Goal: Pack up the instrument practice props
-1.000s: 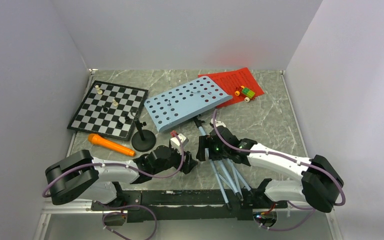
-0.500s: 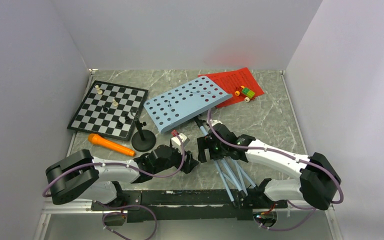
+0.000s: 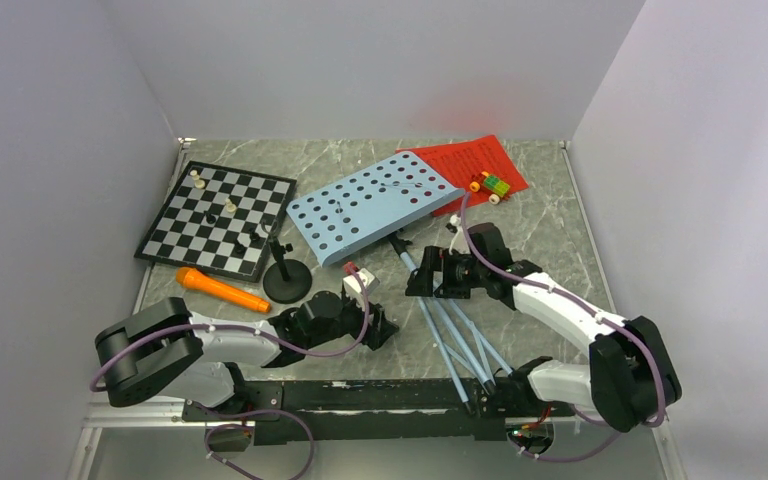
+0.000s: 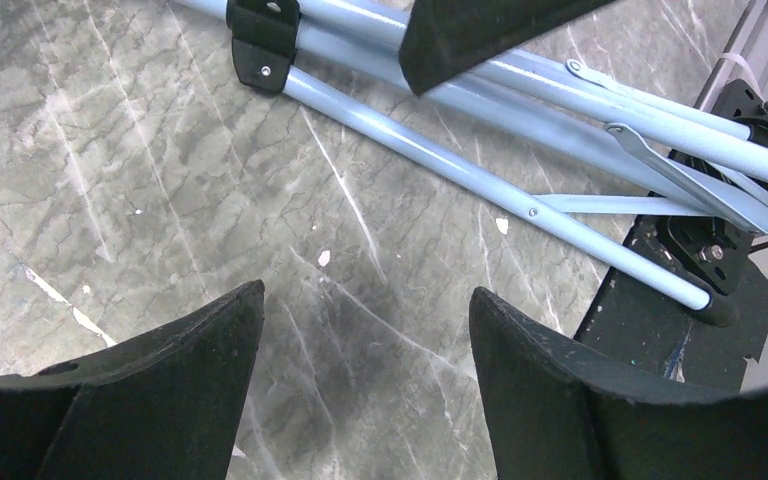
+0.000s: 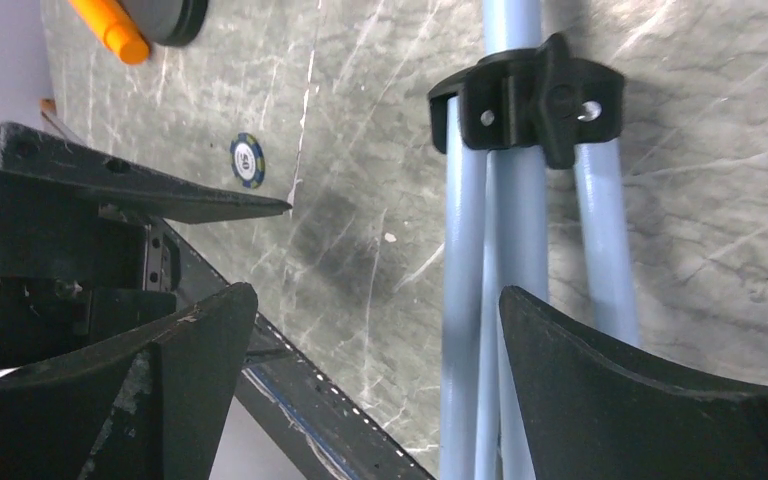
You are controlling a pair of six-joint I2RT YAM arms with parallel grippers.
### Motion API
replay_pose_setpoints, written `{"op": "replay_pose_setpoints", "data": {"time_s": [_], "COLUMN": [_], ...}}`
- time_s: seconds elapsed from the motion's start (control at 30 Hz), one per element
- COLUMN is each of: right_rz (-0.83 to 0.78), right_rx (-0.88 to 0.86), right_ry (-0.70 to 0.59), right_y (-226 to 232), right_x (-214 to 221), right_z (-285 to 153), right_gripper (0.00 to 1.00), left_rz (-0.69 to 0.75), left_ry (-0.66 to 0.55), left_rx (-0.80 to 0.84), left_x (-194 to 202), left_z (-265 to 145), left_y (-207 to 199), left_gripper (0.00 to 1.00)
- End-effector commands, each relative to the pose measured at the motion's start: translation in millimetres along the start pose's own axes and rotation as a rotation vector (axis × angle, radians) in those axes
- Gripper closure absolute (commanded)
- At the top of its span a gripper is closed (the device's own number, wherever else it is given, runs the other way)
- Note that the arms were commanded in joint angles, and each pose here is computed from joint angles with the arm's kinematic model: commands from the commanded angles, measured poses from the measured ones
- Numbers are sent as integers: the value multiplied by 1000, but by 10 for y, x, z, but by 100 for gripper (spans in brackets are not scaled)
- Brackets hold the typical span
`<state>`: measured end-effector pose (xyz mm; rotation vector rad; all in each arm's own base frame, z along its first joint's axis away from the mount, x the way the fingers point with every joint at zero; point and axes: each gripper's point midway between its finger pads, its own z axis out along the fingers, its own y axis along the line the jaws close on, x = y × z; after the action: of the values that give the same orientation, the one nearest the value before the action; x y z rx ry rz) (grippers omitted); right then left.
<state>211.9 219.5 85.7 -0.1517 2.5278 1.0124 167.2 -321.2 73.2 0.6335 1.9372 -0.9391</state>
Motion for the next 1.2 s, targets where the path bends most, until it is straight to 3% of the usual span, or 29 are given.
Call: {"op": "replay_pose_setpoints", "data": {"time_s": [0.0, 0.3, 0.47, 0.73, 0.9, 1.17], "right_rz": [-12, -166, -209, -199, -161, -162], "right_rx": [-57, 225, 360, 375, 380, 467], "right_ry": [-42, -164, -102, -35, -6, 31], "right_y": [91, -65, -313, -385, -464, -546], "right_x": [-173, -566, -256, 95, 267, 372], "right_z": [-86, -561, -554, -301, -120, -8], "right_gripper": [4, 4, 0, 0, 0, 0], "left_rz": [-11, 2, -16, -162, -171, -187], "left_ry": [-47, -72, -115, -153, -92, 21], "left_rx": [36, 36, -23, -49, -29, -8], "left_x": [-102, -232, -509, -993, -1041, -789], "left_z": [13, 18, 98, 380, 687, 944], "left_y": [-74, -105, -65, 96, 104, 119], "left_gripper": [21, 20, 14, 10, 13, 23]}}
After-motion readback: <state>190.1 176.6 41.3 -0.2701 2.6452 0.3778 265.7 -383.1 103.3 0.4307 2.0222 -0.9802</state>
